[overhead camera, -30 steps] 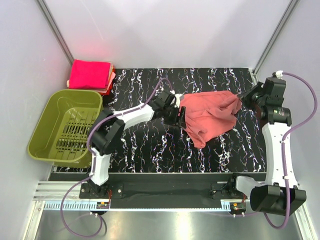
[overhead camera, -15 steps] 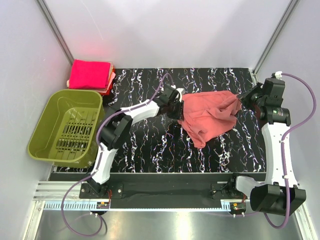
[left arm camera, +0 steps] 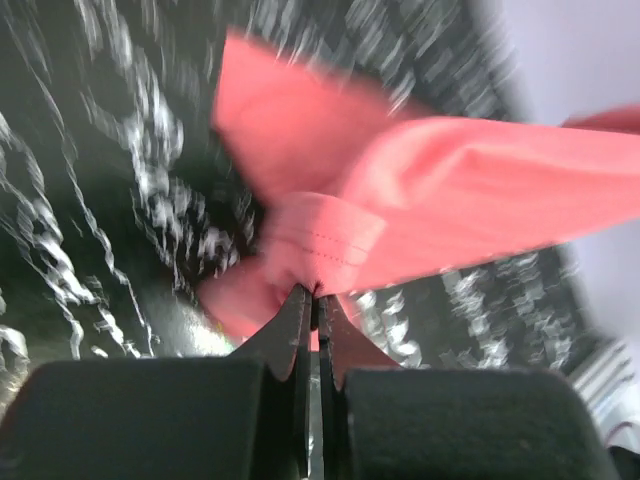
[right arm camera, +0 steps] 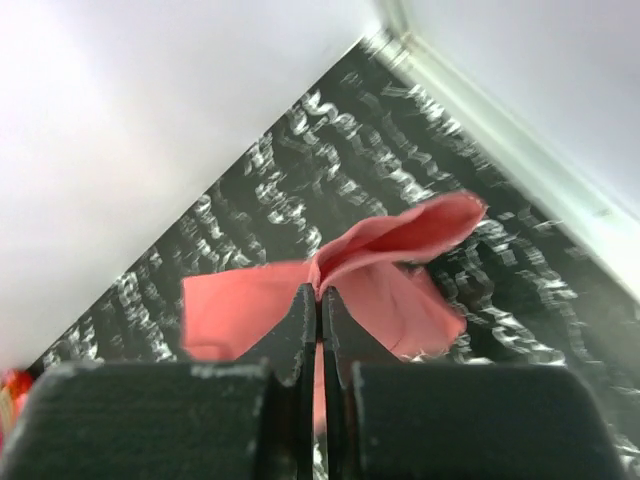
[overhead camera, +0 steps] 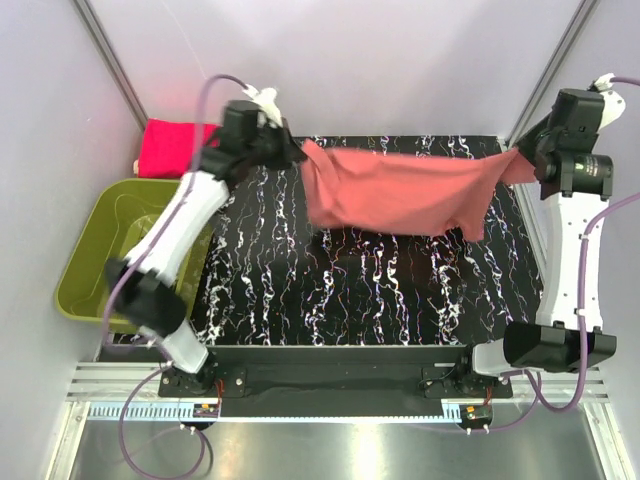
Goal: Fold and stack the t-shirts
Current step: Flatten the tshirt out
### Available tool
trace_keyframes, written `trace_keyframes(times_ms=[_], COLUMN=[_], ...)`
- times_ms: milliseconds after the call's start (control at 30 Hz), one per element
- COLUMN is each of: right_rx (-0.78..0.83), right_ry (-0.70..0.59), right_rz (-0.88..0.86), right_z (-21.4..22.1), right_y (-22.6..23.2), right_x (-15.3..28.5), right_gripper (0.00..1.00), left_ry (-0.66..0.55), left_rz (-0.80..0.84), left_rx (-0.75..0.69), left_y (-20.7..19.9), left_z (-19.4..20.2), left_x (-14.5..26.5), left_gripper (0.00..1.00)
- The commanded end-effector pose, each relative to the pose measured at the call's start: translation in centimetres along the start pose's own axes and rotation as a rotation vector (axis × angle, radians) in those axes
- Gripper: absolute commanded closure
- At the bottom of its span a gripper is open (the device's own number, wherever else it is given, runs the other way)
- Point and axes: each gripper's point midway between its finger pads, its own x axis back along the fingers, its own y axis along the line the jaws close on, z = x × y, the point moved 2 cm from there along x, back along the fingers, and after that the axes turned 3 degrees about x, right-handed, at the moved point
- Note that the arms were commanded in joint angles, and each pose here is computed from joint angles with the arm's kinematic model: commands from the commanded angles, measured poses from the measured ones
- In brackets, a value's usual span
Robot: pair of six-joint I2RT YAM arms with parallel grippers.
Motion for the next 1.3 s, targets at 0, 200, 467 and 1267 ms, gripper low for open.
trace_keyframes(times_ms=[0,200,467,1267], right_rx=[0.108,0.256,0.282,0.485], right_ry=[-0.034,0.048,0.275,0.759], right_rz=[0.167,0.206,0.038,-0.153], right_z=[-1.5,0.4,5.7,23.9], right_y=[-3.3,-5.5,-3.4,3.6], right_x=[2.3,4.4,1.1,-14.3], right_gripper=[1.00,0.98,1.00,0.49], left_ry=[-0.030,0.080,0.075,0.245], left_rz=[0.154,0.050,0.024,-0.319], left_rx=[-0.060,-0.033,-0.037,0.012], left_y=[-5.1,-1.3,-0.5,8.7], left_z=[0.2,9.3,12.4,22.3], left_x=[6.5,8.2,10.9,11.2], left_gripper=[1.00,1.00,1.00,1.00])
